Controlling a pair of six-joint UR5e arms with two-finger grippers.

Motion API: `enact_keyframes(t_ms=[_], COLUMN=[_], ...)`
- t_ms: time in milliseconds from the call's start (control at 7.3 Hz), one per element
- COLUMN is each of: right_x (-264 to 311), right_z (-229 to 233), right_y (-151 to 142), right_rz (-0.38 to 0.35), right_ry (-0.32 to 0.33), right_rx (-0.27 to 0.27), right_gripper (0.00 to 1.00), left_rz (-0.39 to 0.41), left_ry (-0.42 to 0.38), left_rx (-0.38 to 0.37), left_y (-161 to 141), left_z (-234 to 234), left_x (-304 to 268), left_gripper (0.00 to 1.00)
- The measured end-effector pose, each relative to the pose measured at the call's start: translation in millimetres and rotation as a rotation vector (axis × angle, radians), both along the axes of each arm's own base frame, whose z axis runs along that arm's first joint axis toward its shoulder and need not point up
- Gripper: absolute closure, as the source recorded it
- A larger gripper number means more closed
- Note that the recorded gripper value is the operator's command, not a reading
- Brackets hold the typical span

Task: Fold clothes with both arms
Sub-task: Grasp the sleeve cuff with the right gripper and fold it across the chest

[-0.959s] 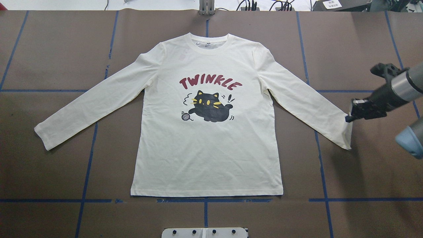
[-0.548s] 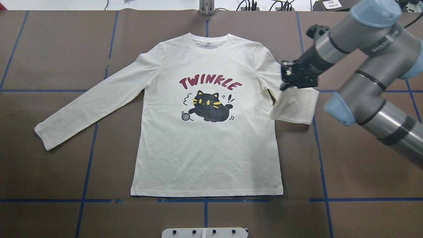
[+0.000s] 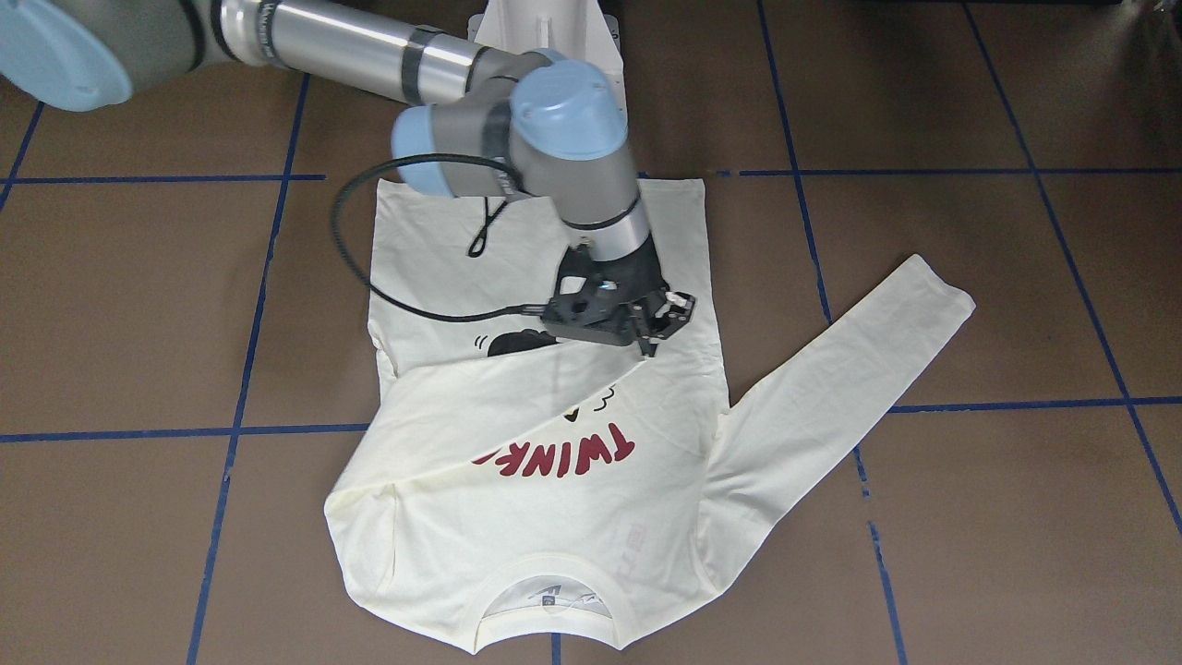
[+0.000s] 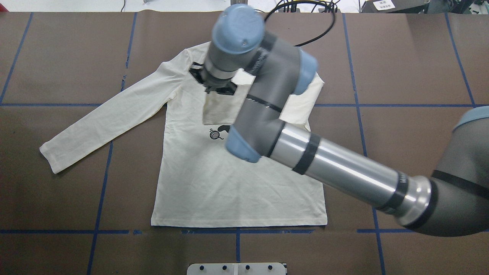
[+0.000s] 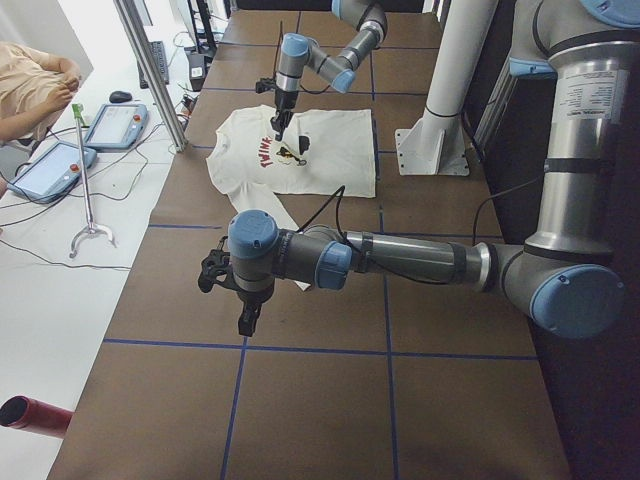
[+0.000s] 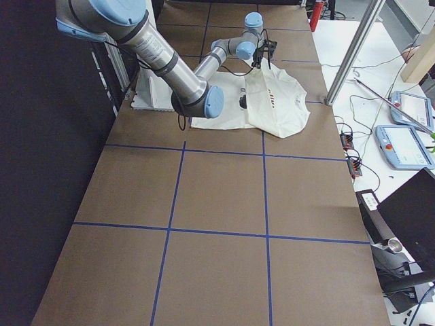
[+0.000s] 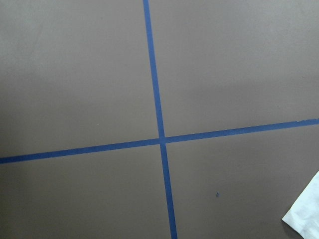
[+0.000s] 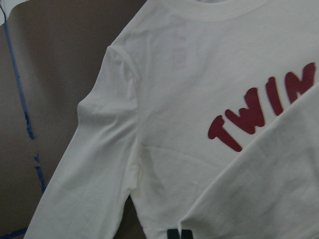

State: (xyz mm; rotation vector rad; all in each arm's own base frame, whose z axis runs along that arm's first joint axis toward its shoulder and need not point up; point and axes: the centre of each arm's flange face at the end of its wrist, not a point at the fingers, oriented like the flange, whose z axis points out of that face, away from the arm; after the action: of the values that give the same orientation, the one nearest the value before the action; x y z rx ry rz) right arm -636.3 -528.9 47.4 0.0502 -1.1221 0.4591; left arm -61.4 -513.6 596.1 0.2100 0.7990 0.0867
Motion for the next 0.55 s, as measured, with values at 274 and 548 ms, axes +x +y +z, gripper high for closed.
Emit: enact_keyframes(t_ms=[274, 548], right_x=[-66, -94], right_z=[-10, -11], right_y=[37, 45], right_rz=[0.03, 0.054], right_ry=[-0.023, -0.005], right_rx=[0.058, 0.076], right_gripper=[0.6, 0.23], left_rz=[0.006, 0.013], left_ry=[0.0, 0.003], left_rx=[0.007, 0.016], left_y=[0, -1], left_z=[-1, -3], left_x=[3, 6], left_gripper=[0.0, 0.0])
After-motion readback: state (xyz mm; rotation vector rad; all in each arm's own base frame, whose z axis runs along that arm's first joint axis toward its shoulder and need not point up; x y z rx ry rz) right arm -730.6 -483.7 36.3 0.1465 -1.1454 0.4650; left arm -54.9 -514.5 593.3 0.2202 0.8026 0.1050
